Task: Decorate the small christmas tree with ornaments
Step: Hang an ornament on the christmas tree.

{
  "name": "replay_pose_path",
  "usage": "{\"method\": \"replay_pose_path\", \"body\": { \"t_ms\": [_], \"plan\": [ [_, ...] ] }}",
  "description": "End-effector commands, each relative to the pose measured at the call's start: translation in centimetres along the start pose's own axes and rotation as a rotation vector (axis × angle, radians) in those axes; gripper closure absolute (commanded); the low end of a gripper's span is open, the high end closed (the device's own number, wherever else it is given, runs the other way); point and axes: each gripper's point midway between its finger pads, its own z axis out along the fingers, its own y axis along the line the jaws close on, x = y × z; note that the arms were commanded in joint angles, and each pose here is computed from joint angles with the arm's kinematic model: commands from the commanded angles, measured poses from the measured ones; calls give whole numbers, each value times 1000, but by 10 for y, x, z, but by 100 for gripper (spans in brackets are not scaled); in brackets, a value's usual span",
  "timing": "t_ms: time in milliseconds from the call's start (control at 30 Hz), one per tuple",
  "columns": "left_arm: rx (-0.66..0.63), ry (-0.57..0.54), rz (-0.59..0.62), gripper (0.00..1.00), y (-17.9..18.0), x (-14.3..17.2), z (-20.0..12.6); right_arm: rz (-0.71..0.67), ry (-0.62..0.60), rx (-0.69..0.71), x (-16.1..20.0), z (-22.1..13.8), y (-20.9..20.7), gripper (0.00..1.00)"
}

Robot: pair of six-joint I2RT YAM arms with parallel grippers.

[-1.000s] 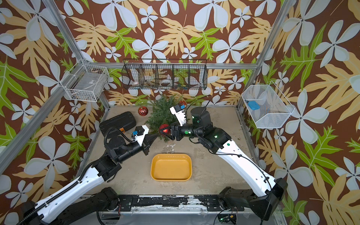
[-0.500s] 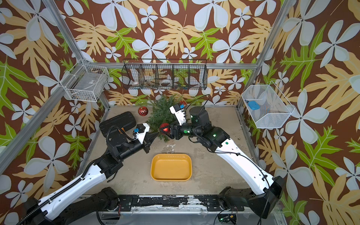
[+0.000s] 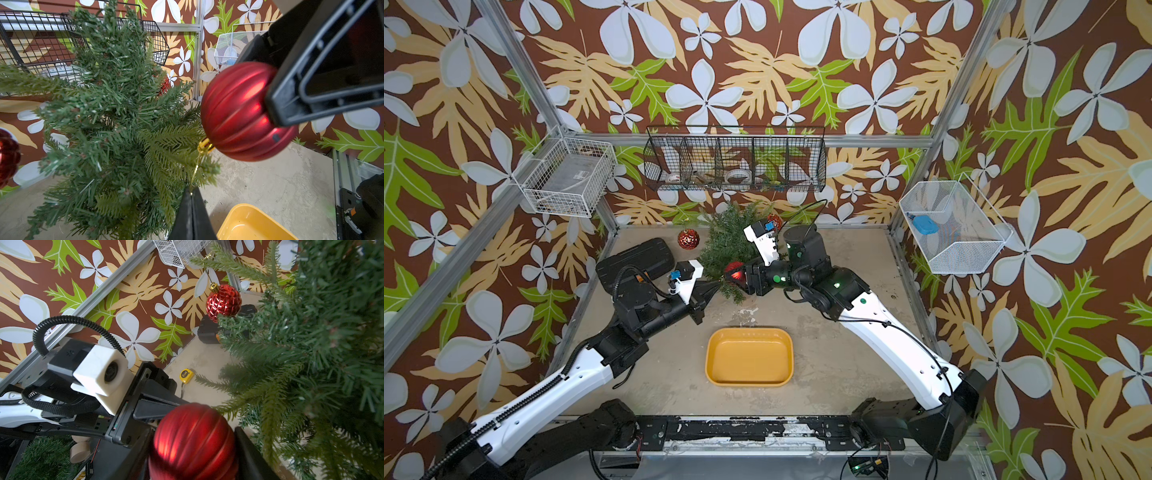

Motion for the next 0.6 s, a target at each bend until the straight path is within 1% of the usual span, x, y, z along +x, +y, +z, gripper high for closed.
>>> {"method": "replay_pose_path", "body": {
  "t_ms": [0,200,300,433,567],
  "plan": [
    [23,-21,-6,100,-3,-6,1,-25,-20,11,-6,-1,0,59],
    [72,-4,-19,100,-10,0,3,-31,-44,85,-9,-9,-9,59],
    [85,-14,-17,98,-14,-1,1,-33,-48,104,-10,-12,-11,60],
    [83,-23,-16,95,-13,-1,-1,-32,-51,108,-9,-13,-11,60],
    [74,-10,-22,87,-11,1,2,-35,-36,90,-5,-9,-11,59]
  ]
}}
